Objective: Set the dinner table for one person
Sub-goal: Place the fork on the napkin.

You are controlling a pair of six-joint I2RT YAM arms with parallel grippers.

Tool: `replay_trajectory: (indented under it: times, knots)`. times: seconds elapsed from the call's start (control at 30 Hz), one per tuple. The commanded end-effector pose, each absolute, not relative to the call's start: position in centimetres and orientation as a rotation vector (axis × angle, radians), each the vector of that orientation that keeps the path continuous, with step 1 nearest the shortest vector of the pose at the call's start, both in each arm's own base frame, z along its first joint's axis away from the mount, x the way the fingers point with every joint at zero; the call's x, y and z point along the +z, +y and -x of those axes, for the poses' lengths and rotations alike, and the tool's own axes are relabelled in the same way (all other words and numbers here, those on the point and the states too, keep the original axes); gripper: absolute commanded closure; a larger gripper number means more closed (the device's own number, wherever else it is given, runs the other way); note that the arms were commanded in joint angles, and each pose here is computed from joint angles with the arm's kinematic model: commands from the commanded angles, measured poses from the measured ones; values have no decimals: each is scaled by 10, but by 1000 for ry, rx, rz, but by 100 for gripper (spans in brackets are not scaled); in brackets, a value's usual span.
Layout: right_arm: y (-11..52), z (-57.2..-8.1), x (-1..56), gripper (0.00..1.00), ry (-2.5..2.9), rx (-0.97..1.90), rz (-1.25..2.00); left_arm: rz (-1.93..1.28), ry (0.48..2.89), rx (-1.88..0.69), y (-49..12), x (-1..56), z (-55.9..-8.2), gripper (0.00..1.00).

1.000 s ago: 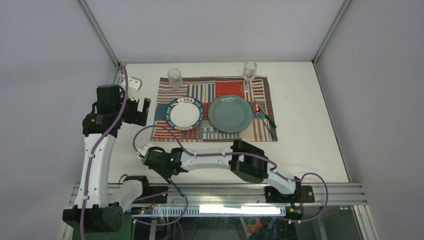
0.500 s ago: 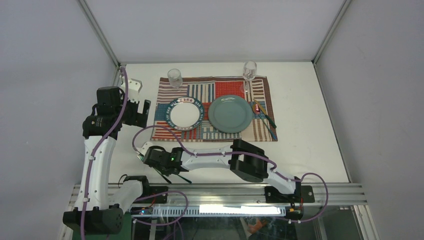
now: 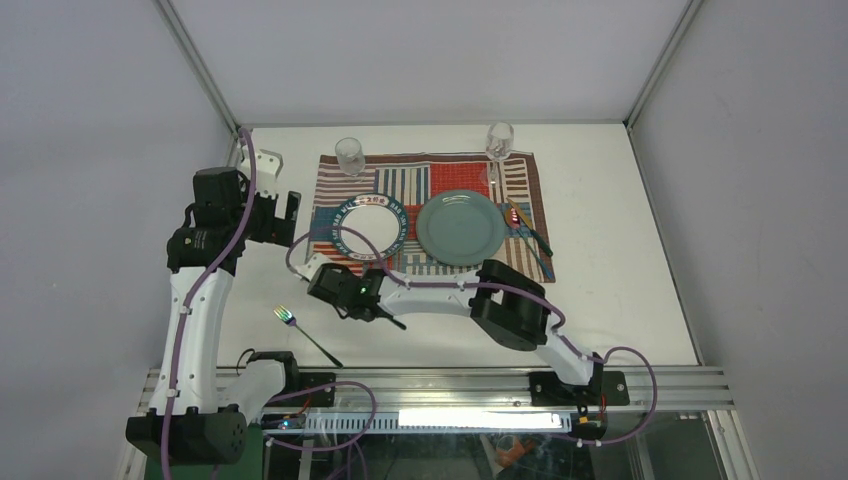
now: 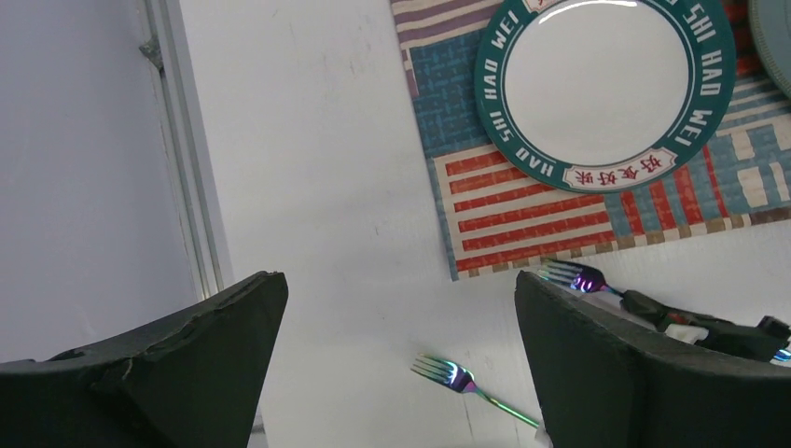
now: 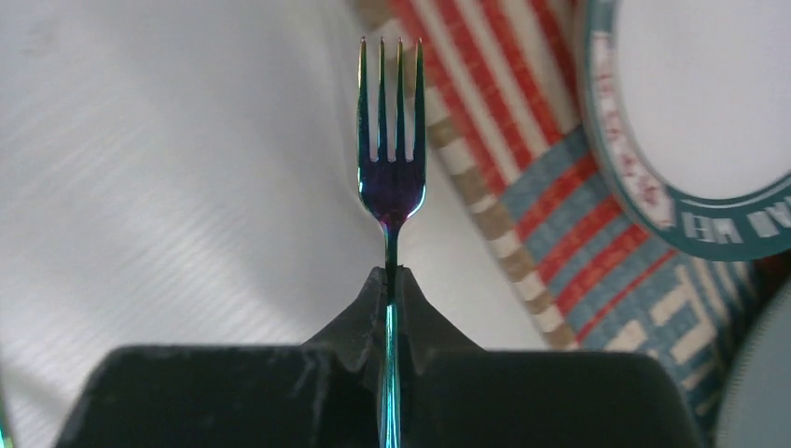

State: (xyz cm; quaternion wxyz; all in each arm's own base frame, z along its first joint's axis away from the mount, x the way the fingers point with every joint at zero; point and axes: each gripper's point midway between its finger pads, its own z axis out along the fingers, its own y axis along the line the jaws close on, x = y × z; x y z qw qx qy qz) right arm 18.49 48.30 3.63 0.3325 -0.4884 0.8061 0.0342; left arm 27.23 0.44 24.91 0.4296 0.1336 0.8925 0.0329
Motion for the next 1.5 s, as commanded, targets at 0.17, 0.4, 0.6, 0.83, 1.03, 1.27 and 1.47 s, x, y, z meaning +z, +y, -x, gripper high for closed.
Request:
replay_trajectory:
  times: [0.17,0.4,0.6,0.83,1.03,1.27,1.47]
  knots:
    - [476,-256,170,100,1966,205,953,-340,2206,76,2,253,-280,1]
    - [477,-256,194,100,2081,360,840,-346,2218,54,-1,245,-284,1]
    - [470,-300,175,100,2239,370,577,-340,2229,42,-2,239,-285,1]
    - [471,-334,139,100,2348,354,452,-333,2246,44,-1,232,-283,1]
    - [460,-345,107,100,2438,341,376,-342,2251,51,0,228,-280,1]
    - [461,-357,97,100,2442,351,405,-356,2264,39,-2,218,-278,1]
    - [467,-357,95,100,2434,425,460,-369,2250,36,-3,219,-276,1]
